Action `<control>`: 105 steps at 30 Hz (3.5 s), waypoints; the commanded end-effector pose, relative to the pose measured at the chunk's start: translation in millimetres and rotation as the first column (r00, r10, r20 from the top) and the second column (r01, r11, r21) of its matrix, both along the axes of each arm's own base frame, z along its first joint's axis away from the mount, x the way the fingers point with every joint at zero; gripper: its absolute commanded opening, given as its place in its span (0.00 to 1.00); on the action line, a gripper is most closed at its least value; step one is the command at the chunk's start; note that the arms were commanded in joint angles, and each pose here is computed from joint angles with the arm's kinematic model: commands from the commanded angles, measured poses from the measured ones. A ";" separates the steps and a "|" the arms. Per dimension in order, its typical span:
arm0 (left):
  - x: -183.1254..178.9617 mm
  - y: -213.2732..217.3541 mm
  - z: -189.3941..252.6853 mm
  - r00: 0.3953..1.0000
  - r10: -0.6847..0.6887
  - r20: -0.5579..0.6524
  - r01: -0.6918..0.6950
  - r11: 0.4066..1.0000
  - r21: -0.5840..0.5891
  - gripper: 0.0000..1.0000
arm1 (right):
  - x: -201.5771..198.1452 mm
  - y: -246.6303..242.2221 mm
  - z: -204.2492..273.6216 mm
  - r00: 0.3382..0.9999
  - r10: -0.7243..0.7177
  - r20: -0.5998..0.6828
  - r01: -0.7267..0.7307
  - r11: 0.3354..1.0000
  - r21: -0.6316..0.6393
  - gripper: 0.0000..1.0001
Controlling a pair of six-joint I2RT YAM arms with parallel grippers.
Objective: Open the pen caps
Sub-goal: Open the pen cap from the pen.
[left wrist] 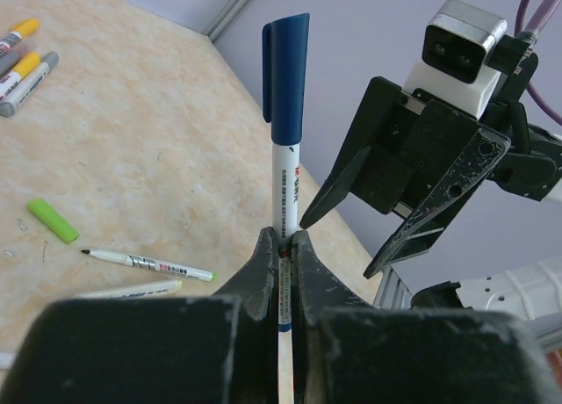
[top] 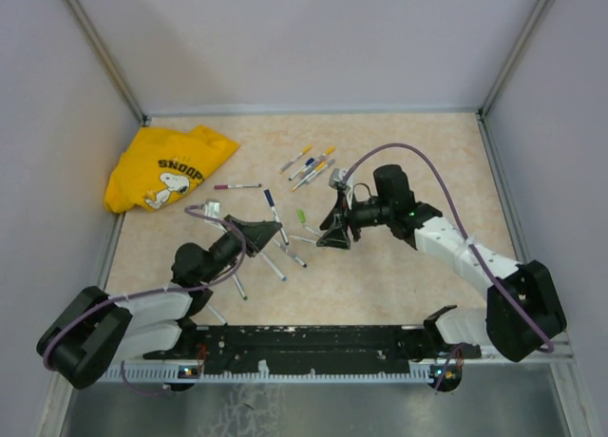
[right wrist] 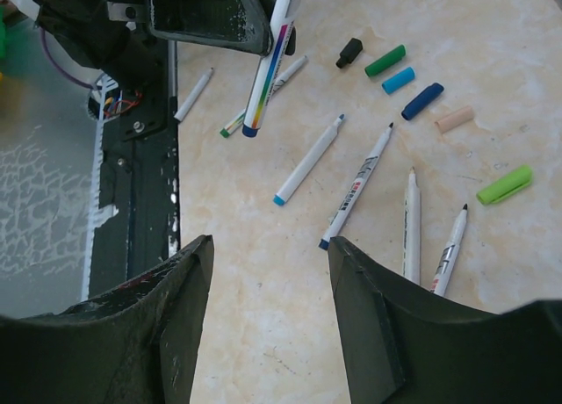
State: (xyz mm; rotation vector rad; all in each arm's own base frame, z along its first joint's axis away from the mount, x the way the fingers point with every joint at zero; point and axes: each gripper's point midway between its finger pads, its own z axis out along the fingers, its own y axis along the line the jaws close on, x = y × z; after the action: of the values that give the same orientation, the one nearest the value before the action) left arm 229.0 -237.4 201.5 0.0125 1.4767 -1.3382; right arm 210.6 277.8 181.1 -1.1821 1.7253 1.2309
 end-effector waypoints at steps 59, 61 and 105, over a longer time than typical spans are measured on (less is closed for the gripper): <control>-20.6 -38.8 38.4 0.980 -0.015 0.198 0.036 0.994 -0.105 0.76 | 8.1 19.5 13.4 0.997 -0.078 -0.021 0.079 0.996 0.046 0.00; -25.0 -33.4 38.2 0.972 -0.008 0.233 0.025 0.997 -0.068 0.83 | 4.4 16.8 13.3 0.999 -0.033 -0.006 0.033 0.999 0.040 0.00; -40.9 15.6 47.2 0.914 -0.114 0.390 0.102 0.993 0.051 0.99 | -9.2 7.0 11.3 0.993 0.117 0.026 -0.117 0.993 0.022 0.00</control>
State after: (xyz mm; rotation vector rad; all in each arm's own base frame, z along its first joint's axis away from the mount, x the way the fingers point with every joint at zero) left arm 208.8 -217.1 225.6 0.2725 1.2841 -1.2192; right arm 192.3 279.4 169.7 -1.2685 1.7401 1.3060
